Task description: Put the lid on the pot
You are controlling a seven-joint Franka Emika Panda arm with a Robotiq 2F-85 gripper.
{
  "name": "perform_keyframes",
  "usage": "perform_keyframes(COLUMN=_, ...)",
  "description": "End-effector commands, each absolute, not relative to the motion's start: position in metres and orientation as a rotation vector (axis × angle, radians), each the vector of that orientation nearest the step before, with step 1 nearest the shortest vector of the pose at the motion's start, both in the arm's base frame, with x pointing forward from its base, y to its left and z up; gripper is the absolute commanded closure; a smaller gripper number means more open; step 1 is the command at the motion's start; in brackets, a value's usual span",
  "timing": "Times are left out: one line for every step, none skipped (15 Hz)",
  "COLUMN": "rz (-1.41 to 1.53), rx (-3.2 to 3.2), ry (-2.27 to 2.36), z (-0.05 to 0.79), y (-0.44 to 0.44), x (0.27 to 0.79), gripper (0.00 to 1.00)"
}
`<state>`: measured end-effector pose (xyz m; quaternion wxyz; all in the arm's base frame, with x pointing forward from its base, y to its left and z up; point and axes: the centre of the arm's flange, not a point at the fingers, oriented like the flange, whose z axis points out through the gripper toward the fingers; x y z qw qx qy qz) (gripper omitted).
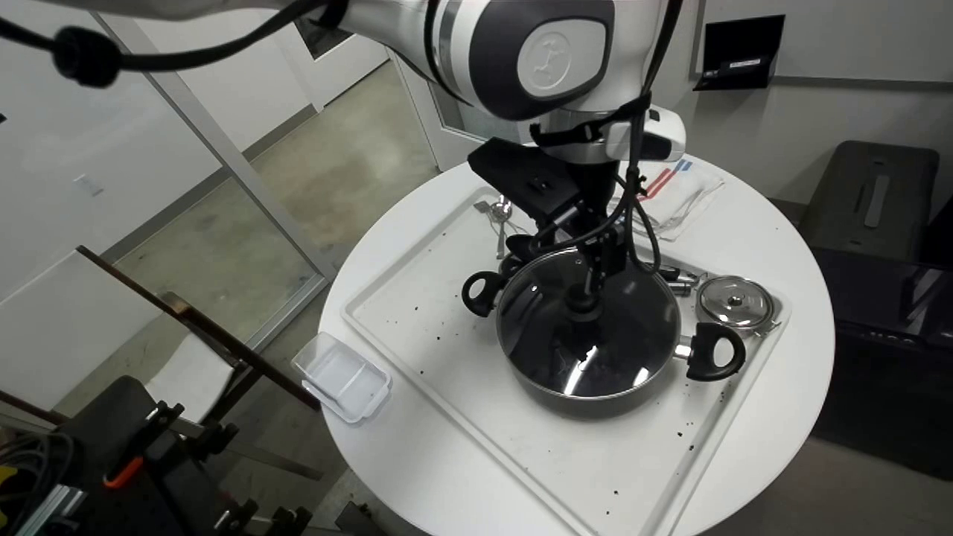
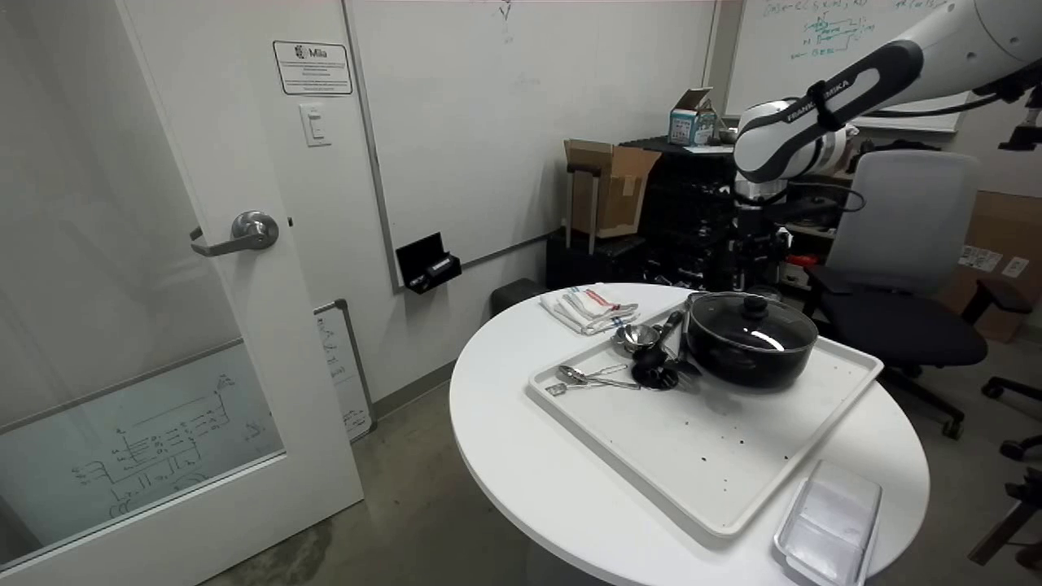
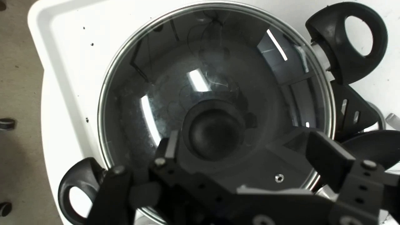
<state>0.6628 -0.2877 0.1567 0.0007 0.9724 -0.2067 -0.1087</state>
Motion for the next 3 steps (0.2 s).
perform_keyframes(rz=-0.323, rx=3.094, ry=-0.593, z=0.1782, y=-0.2656, x=0.6403, gripper=0.0)
perform_keyframes(rz=-0.319, rx=3.101, ry=-0.576, z=0.1819, y=-0.2614, x=0.6373, gripper=0.0)
perform_keyframes(rz=-0.317, rx=3.107, ry=-0.562, z=0.1851, y=-0.2578, x=0.635, gripper=0.0)
